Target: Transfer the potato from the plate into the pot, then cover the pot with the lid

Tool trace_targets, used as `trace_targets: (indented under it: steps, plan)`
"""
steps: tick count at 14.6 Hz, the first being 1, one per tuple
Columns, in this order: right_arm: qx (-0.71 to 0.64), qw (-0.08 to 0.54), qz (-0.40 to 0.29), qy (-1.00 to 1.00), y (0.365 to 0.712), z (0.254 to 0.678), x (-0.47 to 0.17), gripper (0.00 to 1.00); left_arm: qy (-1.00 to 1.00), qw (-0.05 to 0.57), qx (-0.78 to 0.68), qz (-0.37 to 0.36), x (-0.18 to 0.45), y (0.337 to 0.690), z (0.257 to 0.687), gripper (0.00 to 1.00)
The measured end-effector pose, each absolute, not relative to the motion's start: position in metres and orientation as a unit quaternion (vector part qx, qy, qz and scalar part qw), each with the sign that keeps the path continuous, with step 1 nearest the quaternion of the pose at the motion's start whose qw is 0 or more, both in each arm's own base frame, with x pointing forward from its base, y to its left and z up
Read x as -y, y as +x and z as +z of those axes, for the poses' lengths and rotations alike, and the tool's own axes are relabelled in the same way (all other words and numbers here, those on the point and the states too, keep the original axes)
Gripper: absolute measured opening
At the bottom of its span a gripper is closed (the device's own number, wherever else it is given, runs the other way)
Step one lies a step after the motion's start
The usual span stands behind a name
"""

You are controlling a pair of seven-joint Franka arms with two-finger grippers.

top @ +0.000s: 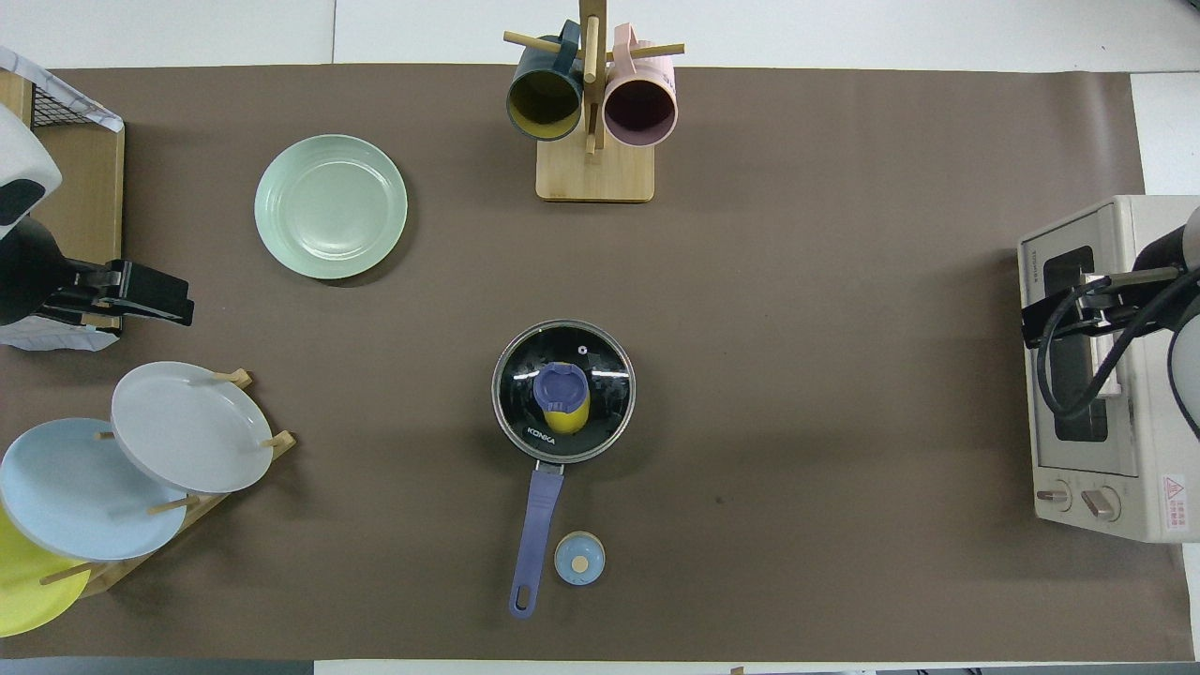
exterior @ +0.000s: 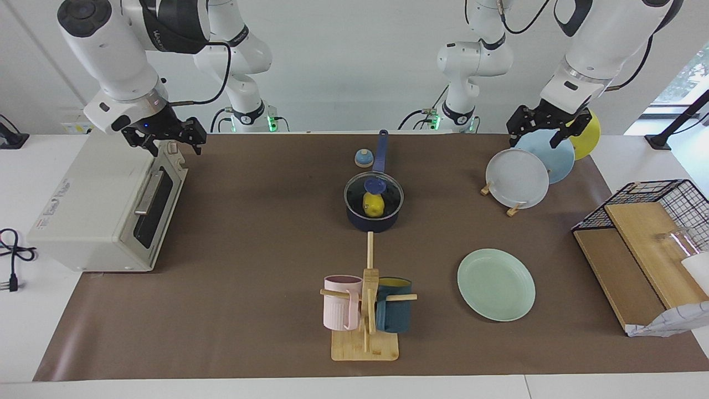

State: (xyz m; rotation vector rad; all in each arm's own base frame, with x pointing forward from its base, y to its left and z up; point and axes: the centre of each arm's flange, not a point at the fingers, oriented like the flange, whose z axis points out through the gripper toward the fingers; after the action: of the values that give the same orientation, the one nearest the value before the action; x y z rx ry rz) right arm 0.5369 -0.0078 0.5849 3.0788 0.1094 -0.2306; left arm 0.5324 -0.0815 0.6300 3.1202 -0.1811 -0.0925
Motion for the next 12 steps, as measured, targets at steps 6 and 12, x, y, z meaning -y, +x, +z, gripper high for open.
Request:
trace_targets:
  steps: [6,12]
  plan:
    - [-0.033,0.026,-0.073,0.996,0.5369,0.5861,0.0106,1.0,0.998,0.007,0.058,-0.03,0.0815,0.5324,0.63,1.0]
    - [-0.03,0.026,-0.069,0.997,0.5369,0.5894,0.0142,1.0,0.998,0.007,0.058,-0.03,0.0815,0.5324,0.6301,1.0]
